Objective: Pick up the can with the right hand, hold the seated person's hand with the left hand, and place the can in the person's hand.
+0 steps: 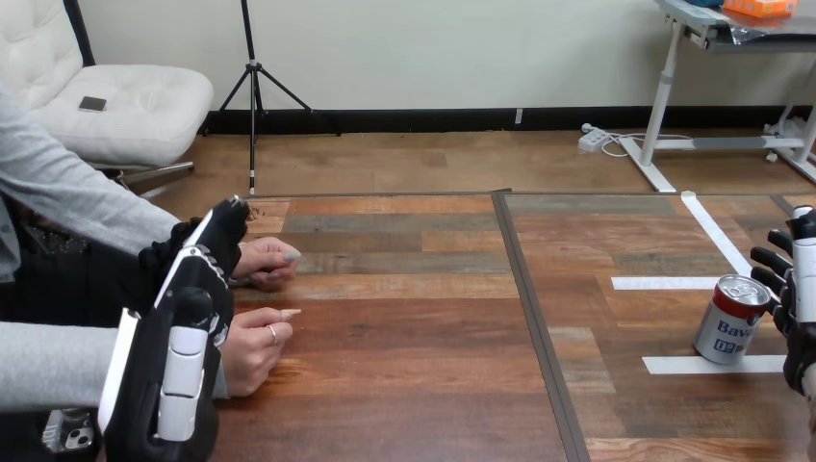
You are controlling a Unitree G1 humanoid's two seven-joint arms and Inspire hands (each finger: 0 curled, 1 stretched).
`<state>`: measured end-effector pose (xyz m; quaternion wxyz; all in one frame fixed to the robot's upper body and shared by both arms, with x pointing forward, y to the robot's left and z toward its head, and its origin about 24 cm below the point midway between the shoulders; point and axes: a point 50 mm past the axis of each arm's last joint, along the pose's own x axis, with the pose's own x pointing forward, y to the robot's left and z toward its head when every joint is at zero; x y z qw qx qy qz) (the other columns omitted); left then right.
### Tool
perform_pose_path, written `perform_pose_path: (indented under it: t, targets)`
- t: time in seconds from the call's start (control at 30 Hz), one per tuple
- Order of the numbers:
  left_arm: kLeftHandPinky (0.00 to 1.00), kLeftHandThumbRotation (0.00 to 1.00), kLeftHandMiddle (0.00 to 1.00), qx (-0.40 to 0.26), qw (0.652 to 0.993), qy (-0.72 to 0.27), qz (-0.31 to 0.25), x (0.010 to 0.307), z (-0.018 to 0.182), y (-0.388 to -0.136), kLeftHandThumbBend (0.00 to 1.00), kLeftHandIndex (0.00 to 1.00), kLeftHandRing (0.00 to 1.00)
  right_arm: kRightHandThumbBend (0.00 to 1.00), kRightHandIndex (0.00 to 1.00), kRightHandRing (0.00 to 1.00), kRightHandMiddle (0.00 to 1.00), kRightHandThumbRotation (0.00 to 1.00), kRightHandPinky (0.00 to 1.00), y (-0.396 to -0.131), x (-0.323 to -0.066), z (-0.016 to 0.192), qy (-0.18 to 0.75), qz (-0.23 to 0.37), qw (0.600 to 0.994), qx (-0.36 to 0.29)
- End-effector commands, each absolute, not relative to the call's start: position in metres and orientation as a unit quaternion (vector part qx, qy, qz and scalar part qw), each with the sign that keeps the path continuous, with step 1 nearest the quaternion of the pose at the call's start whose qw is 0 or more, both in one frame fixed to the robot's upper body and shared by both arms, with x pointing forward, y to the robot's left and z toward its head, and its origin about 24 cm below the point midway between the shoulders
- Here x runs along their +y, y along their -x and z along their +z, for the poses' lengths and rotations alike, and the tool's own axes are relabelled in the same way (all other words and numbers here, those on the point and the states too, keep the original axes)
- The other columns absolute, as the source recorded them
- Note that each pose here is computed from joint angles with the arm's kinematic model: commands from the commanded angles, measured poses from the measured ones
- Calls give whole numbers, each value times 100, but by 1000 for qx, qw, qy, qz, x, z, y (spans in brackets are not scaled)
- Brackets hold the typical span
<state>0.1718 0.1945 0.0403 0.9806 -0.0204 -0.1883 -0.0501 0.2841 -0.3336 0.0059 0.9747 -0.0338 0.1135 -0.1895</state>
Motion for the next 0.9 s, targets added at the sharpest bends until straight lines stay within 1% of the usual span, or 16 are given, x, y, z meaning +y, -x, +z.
perform_pose_path:
  t: [0.0,0.33,0.63,0.87]
  targets:
    - [100,96,93,-221,974,22,-51,194,49,-179,65,89,96,98,90,91,87,100,89,-312,-326,38,33,-172,983,55]
    - [100,94,93,-228,972,22,-57,197,49,-181,61,89,95,96,90,90,87,100,88,-313,-325,38,32,-171,983,56]
    - [100,95,92,-232,971,19,-53,198,49,-183,62,88,95,96,89,88,86,100,87,-313,-323,36,30,-171,983,58]
    - [100,95,92,-230,972,16,-51,196,51,-182,63,87,95,98,89,90,87,100,88,-313,-322,34,13,-166,984,60]
